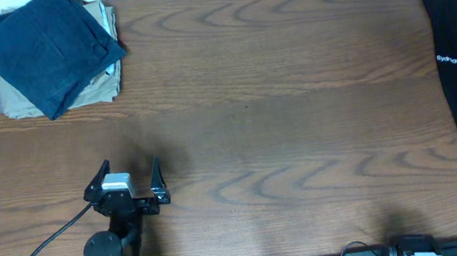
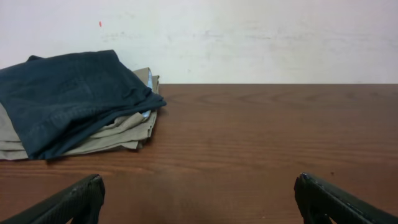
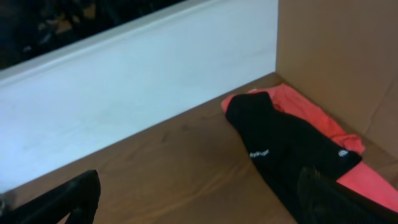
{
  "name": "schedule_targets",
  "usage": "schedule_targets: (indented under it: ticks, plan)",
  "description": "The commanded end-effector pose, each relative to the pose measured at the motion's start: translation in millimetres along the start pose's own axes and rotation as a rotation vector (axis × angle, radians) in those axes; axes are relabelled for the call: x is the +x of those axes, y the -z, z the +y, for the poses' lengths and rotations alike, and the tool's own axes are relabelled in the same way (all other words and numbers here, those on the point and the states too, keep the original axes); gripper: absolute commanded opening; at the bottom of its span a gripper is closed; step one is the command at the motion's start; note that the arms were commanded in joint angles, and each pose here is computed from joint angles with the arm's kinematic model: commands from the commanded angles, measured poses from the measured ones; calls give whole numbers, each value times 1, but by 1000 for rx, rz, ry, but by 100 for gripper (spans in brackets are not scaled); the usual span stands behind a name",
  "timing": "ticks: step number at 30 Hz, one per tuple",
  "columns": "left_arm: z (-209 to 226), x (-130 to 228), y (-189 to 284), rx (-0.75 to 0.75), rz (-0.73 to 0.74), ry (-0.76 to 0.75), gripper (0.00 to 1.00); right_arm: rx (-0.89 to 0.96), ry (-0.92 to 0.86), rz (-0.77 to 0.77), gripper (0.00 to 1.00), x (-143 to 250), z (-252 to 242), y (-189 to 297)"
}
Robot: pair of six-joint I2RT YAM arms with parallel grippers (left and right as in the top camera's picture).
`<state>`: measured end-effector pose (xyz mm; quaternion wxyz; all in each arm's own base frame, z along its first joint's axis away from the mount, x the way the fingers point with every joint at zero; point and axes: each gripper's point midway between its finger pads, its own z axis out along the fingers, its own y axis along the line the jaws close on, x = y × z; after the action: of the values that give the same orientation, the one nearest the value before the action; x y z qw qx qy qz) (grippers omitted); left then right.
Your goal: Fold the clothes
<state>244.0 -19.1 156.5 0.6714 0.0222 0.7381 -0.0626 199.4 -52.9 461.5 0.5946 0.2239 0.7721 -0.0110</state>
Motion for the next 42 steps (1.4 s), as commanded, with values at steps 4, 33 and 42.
schedule_targets:
  ticks: [4,33,42]
  plan:
    - [0,15,-1,7,43,19,98,-178,25,-39,99,49,14,0]
    - [0,15,-1,7,43,19,98,-500,-85,-173,99,223,28,-59]
    - [0,15,-1,7,43,19,98,-549,-73,-185,99,242,38,-69]
